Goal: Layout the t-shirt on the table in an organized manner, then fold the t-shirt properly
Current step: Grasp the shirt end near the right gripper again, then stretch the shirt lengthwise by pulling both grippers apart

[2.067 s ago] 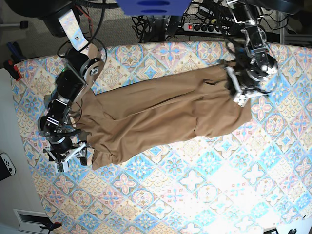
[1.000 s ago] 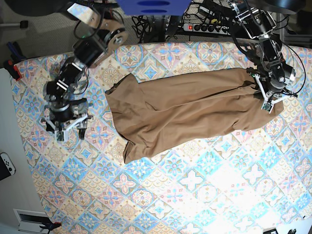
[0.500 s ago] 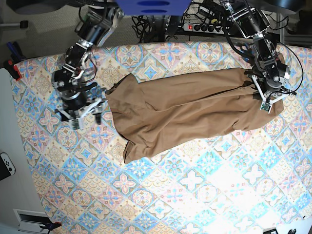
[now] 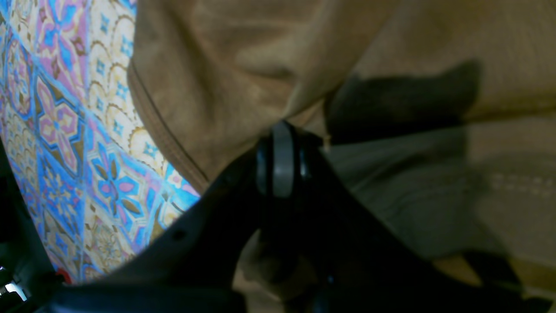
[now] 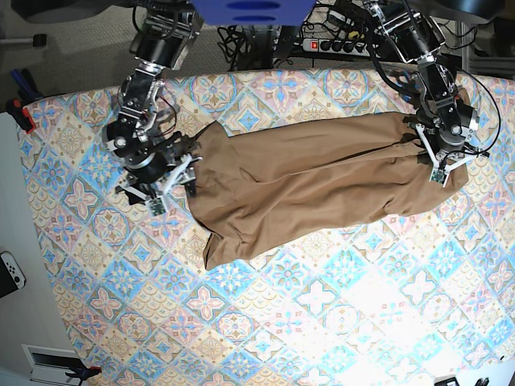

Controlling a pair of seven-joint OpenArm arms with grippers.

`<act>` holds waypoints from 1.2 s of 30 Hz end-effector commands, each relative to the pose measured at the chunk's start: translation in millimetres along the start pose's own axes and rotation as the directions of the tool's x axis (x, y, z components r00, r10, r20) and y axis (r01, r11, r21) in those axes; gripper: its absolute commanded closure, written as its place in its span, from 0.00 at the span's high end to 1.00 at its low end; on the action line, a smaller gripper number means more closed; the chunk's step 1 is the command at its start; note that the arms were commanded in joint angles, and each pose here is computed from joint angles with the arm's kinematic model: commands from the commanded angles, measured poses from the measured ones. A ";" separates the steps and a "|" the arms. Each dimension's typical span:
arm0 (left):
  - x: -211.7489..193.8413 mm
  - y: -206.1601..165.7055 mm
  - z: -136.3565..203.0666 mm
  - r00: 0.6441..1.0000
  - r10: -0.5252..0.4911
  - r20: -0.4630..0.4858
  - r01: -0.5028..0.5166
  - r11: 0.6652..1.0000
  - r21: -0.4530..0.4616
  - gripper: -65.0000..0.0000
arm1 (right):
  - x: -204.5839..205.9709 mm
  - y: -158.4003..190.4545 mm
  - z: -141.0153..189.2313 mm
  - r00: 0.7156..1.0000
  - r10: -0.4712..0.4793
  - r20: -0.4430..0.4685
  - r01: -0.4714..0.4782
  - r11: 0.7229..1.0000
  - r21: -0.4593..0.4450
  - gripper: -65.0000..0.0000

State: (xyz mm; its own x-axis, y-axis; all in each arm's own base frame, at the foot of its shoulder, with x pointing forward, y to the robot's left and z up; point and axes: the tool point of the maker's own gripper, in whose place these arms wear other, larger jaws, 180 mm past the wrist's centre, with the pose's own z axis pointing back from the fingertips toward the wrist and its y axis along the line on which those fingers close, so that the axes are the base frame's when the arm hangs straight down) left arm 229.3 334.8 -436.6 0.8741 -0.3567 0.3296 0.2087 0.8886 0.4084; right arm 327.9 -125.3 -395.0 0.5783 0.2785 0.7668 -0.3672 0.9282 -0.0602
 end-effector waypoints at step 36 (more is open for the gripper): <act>28.9 -59.0 34.8 0.995 0.068 0.079 -0.065 0.997 -0.040 0.00 | -58.2 -13.3 -2.5 0.984 -0.152 -0.094 0.151 0.988 -0.020 0.00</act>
State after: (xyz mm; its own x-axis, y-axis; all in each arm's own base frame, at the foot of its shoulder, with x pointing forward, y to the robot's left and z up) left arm 223.5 265.5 -424.5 0.8577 -0.3118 0.4087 0.1629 0.9189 0.3592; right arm 306.8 -141.0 -432.6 0.6494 0.1124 0.7521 -0.2733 0.9574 0.0930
